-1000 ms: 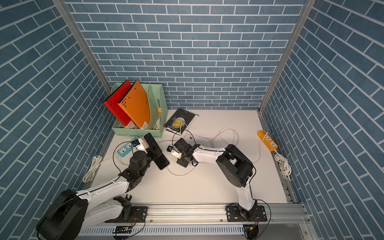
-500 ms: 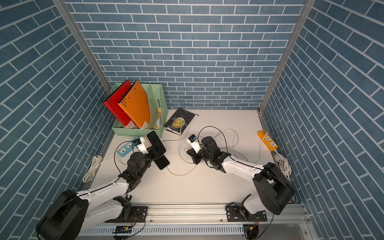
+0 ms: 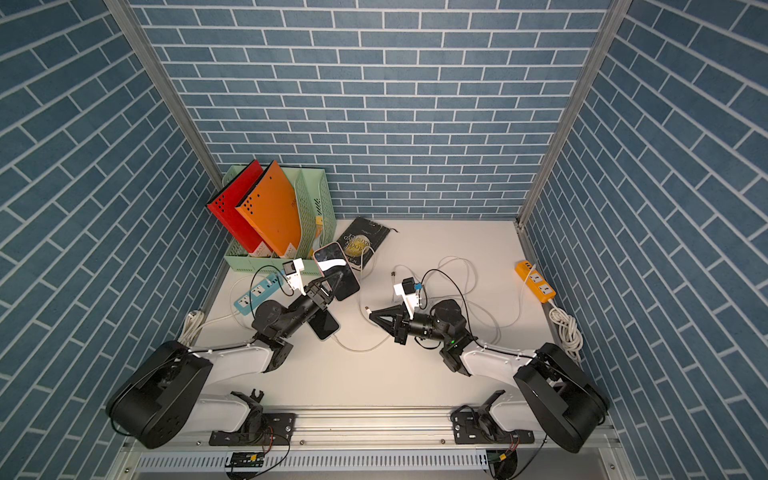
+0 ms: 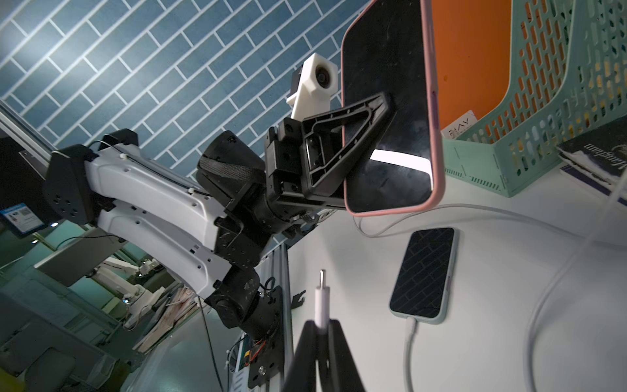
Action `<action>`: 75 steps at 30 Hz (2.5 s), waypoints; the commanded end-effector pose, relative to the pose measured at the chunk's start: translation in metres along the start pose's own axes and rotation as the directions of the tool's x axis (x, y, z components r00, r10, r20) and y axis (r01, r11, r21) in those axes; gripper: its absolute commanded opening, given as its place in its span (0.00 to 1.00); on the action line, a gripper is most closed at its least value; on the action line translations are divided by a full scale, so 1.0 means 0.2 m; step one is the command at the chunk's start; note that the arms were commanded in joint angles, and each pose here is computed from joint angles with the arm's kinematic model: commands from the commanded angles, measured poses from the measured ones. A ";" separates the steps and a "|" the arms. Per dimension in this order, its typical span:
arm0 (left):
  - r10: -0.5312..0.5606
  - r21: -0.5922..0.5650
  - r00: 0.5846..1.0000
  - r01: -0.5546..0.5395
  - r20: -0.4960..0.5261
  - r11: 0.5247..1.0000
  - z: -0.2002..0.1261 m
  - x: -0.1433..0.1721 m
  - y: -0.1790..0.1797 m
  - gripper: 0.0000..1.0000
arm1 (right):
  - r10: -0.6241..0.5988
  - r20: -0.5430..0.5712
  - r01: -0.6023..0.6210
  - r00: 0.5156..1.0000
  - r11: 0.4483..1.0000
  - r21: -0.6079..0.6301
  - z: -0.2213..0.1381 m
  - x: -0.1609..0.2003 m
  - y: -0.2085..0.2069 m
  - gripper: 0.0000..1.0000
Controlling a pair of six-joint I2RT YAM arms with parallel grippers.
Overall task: Plug the charging cable into the phone
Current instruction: Insert the charging cable into the phone.
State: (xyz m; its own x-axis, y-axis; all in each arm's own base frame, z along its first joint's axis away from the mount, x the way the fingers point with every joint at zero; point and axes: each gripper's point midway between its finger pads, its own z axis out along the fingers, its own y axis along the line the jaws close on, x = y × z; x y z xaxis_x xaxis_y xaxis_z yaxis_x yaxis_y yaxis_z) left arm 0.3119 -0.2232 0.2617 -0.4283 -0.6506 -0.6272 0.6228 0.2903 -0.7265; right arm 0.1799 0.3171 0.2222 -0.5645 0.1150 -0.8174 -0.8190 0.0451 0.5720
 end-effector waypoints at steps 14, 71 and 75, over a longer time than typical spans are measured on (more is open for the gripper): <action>-0.126 0.349 0.992 0.119 -0.002 0.930 0.02 -0.10 -0.31 0.00 | 0.199 0.083 -0.177 0.977 0.960 -0.216 0.05 -0.01 0.02 0.00; -0.172 0.333 0.984 0.180 -0.053 0.926 0.01 -0.05 -0.28 0.00 | 0.140 0.186 -0.099 0.972 0.972 -0.215 0.09 -0.17 0.01 0.00; -0.172 0.333 0.984 0.181 -0.055 0.925 0.01 -0.05 -0.28 0.00 | 0.138 0.169 -0.098 0.976 0.970 -0.224 0.09 -0.15 0.02 0.00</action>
State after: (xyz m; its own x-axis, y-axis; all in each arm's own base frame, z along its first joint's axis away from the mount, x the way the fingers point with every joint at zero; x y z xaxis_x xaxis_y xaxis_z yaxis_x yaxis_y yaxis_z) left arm 0.3121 -0.2483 0.2470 -0.6914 -0.5941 -0.4111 0.4959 0.0235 -0.8681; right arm 0.2115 0.3431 0.2078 -0.7677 0.2022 -0.6080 -0.6310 -0.0736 0.7722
